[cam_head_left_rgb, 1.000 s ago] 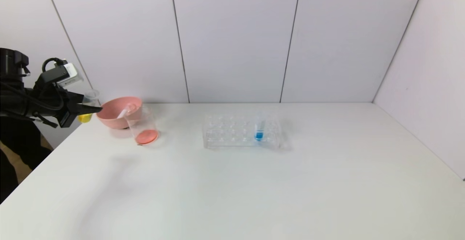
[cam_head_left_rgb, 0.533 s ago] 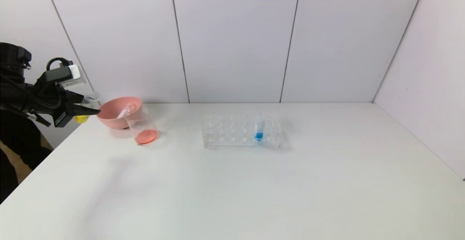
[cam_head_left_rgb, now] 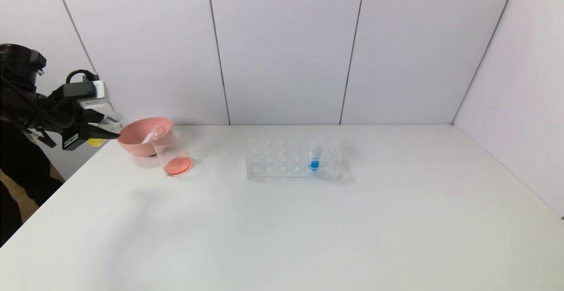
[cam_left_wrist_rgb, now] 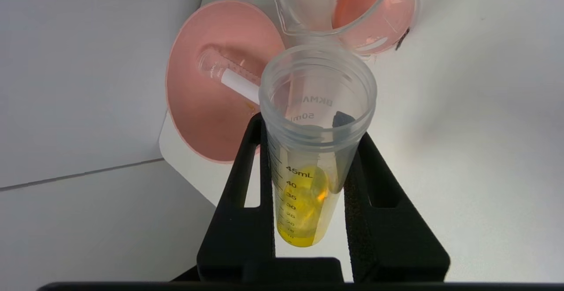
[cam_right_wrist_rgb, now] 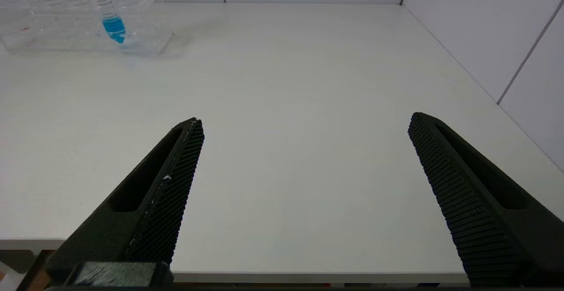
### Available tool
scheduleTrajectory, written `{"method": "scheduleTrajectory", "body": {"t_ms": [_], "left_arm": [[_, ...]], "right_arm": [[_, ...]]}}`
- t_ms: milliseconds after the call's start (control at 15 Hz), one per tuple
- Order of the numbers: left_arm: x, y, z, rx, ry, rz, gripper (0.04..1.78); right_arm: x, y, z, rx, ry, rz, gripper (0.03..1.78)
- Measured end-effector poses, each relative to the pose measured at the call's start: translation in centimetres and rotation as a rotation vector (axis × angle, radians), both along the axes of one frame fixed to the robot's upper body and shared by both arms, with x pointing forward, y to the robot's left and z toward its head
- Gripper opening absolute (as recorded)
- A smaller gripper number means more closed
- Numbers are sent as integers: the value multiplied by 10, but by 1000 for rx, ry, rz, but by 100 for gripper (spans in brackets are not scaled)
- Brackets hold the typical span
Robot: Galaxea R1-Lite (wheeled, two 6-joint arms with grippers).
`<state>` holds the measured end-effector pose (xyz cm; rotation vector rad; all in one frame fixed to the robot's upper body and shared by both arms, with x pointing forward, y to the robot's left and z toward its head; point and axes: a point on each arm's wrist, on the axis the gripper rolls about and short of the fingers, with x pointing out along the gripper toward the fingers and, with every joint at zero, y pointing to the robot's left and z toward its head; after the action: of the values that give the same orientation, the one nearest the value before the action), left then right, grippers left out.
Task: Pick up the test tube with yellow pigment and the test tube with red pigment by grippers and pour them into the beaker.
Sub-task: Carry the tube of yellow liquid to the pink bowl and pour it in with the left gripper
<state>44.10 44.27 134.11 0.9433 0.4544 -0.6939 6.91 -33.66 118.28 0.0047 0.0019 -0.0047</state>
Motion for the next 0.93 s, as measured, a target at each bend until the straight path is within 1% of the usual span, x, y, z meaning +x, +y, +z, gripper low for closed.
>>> {"method": "scheduleTrajectory", "body": {"t_ms": [333,600,933], "left_arm": [[10,-2,5,66,12,-43,46],[13,-5,9,129,62,-68,46],[19,-8,5,171,91,-64,46]], "right_arm": [[0,0,0,0,0,0,170],[0,0,0,0,0,0,170],[0,0,0,0,0,0,170]]}}
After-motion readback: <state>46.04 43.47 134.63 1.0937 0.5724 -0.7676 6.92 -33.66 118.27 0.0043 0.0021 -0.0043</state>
